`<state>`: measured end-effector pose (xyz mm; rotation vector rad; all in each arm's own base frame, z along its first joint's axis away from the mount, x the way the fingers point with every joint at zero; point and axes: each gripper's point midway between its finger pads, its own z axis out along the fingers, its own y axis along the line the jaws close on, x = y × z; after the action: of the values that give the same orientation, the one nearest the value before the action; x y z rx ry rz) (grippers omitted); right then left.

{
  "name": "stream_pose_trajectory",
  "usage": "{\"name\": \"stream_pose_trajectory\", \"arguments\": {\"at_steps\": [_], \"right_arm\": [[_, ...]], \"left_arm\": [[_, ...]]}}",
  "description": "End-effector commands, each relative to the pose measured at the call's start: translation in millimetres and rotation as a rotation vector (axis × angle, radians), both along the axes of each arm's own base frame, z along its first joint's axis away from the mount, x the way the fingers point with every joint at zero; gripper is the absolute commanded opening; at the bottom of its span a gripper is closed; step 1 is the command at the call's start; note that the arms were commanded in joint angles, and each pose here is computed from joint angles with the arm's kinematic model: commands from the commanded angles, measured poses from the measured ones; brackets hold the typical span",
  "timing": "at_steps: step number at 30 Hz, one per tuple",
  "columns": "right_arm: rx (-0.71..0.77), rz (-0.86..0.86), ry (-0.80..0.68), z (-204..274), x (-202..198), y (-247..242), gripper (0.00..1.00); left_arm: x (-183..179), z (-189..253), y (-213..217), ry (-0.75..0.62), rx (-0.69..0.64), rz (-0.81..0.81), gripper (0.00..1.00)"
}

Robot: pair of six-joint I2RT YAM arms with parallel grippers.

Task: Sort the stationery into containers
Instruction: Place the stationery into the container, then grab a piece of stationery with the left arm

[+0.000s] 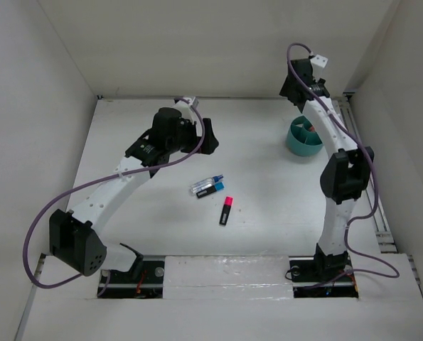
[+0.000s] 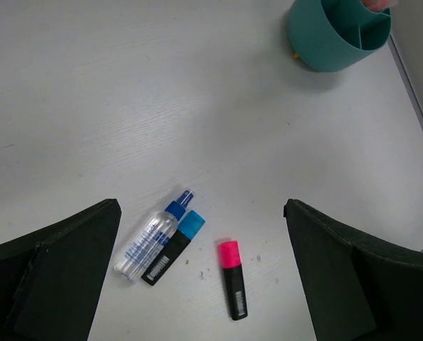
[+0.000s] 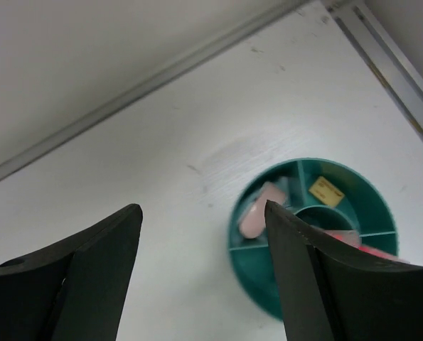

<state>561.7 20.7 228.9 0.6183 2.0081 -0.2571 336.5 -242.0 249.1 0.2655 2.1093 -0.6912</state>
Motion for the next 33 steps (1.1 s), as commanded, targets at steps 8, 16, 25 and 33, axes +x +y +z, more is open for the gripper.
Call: {"name": "stream_pose_trajectory", "arguments": {"at_steps": [8,16,25,33], "right_arm": [[0.075,0.274,-0.062,63,-67,85,0.76],[0.211,0.424,0.031,31,-133,110,0.75],[0.219,0.480,0.116,2,-178,108,0.73],[0.259,0.526,0.127,-6,-182,121,0.73]], "left_arm": [[-2,-33,11,0.082,0.048,0.059,1.00],[-5,-91,-10,0.206,0.116,-0.038,1.00],[6,-141,1,0.356,0.274,0.024,1.00],[-11,-162,29,0.388,0.355,0.095,0.99]]}}
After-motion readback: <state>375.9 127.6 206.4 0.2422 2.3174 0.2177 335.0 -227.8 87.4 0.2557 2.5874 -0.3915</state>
